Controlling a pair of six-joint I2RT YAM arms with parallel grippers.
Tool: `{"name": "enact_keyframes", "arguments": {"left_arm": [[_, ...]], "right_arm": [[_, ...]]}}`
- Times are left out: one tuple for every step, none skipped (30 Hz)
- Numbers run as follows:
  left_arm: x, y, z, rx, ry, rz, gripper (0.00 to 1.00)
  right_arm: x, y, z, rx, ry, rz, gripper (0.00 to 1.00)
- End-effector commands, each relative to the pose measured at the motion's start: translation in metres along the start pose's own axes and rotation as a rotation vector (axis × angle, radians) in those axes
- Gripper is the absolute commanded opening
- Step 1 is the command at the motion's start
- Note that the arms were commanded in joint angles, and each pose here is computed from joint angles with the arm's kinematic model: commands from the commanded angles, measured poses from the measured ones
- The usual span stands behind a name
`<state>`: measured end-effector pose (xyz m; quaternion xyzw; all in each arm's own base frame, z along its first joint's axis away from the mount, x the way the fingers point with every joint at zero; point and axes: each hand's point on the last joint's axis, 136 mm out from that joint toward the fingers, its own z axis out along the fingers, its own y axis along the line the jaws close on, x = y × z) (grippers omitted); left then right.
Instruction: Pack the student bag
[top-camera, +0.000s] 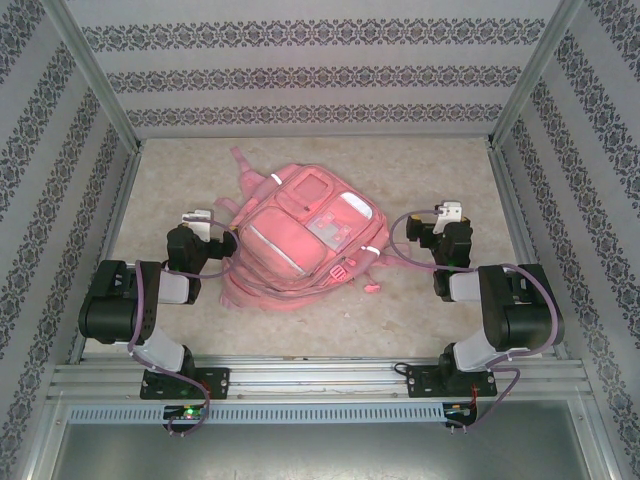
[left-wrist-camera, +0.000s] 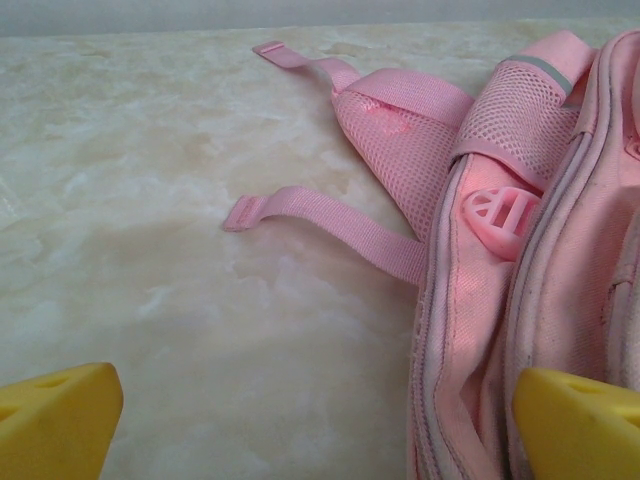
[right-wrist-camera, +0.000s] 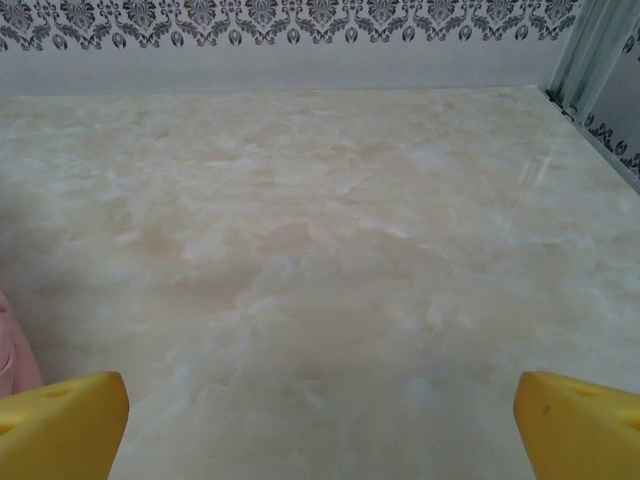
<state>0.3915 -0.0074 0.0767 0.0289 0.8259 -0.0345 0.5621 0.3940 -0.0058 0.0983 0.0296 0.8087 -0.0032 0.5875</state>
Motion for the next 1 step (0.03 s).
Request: {"name": "enact_keyframes", "arguments": {"left_arm": [[-0.0137, 0.0019, 0.0024, 0.006, -0.045, -0.007, 0.99]], "right_arm": [[-0.0098, 0.0041, 0.0010, -0.002, -0.027, -0.014, 0.98]]}}
